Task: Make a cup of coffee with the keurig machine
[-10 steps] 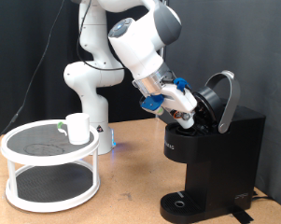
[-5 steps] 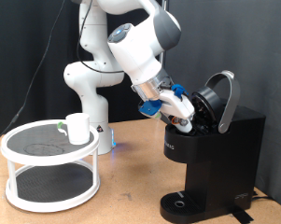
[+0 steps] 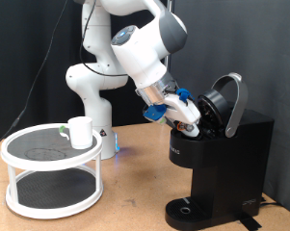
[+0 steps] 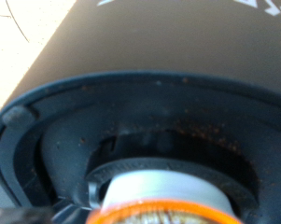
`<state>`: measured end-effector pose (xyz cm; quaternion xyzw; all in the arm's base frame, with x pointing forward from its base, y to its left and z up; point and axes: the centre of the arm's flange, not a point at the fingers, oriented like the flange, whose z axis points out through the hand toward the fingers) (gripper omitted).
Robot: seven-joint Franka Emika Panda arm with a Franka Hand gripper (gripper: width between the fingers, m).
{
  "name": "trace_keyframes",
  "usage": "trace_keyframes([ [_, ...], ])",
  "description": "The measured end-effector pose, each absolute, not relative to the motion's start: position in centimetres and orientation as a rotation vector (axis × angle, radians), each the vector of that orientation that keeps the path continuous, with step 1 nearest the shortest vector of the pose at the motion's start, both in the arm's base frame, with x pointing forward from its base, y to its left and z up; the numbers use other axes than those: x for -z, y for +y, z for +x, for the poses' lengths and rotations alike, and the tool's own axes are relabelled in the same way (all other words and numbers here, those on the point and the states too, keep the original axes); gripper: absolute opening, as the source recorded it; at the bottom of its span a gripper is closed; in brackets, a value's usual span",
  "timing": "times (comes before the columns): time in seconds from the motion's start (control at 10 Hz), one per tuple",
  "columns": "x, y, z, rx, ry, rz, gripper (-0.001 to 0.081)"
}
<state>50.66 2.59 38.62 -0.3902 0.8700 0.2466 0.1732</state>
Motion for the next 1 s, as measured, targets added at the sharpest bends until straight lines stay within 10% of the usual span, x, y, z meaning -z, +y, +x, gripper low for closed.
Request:
trace_keyframes([
  [0.4,-38.6,2.4,50.6,-0.714,2.462,-1.106,0.0718],
  [1.0,-41.6,-0.3,49.3,-0.839,2.349,-1.099,0.0734],
])
